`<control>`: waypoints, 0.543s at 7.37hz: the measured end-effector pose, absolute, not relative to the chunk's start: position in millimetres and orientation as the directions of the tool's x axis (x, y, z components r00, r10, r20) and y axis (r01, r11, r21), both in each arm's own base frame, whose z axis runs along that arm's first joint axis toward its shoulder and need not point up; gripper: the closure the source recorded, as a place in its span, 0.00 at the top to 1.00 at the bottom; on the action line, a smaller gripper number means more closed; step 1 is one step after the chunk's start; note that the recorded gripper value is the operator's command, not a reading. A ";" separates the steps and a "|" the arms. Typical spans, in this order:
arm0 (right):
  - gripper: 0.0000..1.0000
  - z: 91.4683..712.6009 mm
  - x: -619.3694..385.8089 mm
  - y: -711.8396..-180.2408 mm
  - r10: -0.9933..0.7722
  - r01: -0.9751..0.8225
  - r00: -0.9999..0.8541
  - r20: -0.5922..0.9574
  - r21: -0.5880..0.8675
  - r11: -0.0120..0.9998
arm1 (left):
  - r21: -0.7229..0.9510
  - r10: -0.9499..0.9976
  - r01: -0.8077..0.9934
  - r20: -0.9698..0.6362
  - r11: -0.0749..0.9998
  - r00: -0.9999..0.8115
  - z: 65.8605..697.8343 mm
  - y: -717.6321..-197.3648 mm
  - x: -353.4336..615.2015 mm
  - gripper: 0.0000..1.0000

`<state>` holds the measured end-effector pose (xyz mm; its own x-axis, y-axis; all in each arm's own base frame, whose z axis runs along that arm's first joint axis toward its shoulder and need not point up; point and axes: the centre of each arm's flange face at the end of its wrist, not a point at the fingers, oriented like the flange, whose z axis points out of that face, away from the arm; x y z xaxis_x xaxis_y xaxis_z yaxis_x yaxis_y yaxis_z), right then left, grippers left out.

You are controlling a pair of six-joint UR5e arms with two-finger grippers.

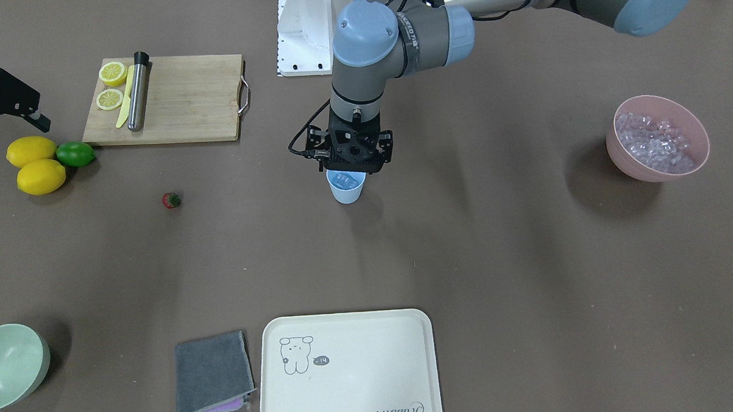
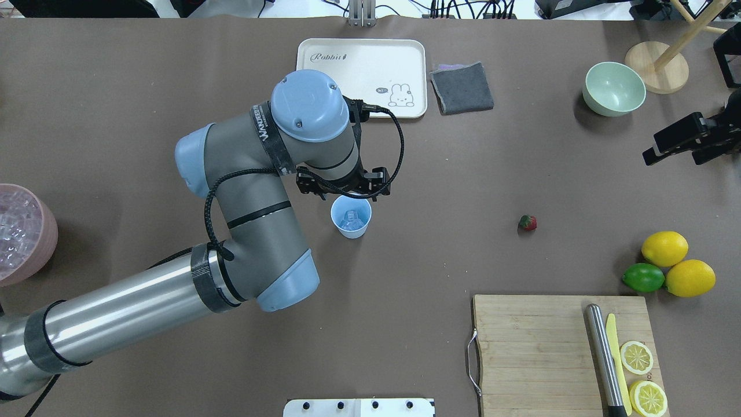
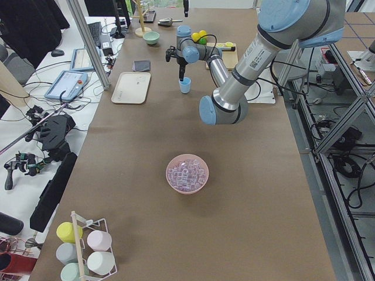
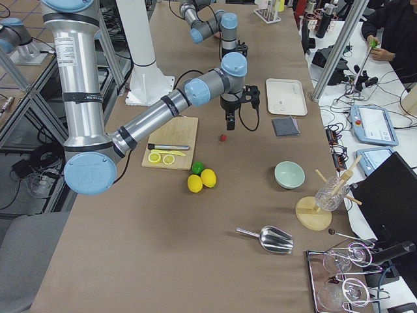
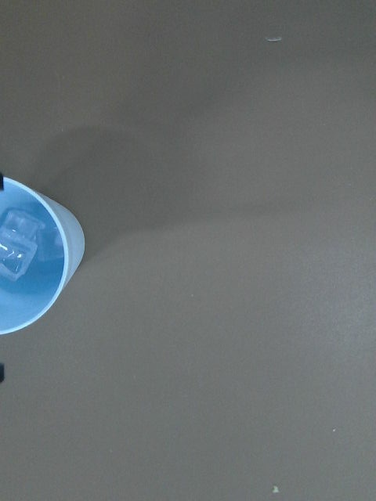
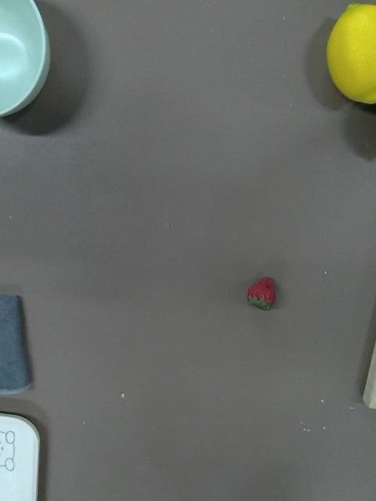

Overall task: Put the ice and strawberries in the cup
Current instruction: 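Open the left gripper above the cup to drop the cube, then withdraw the left gripper back beside the ice bowl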

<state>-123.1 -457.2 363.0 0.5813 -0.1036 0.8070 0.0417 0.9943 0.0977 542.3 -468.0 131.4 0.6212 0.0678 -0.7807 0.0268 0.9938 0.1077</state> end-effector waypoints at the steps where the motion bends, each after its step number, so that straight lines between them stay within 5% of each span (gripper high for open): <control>1: 1.00 364.6 -122.4 -458.4 -0.105 0.038 0.591 0.800 0.102 0.994 | 0.135 0.091 0.021 -0.766 0.991 0.636 144.7 -478.9 506.0 0.97; 4: 1.00 388.6 -119.0 -474.3 -0.116 0.043 0.639 0.760 0.115 0.992 | 0.254 0.230 -0.073 -0.675 0.965 0.701 252.7 -544.1 324.3 0.97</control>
<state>-119.0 -474.3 388.6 0.6392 -0.1157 0.7603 0.0432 0.9925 0.1147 324.3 -544.1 252.7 0.7010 0.2304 -0.6749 -0.0729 0.9645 0.2537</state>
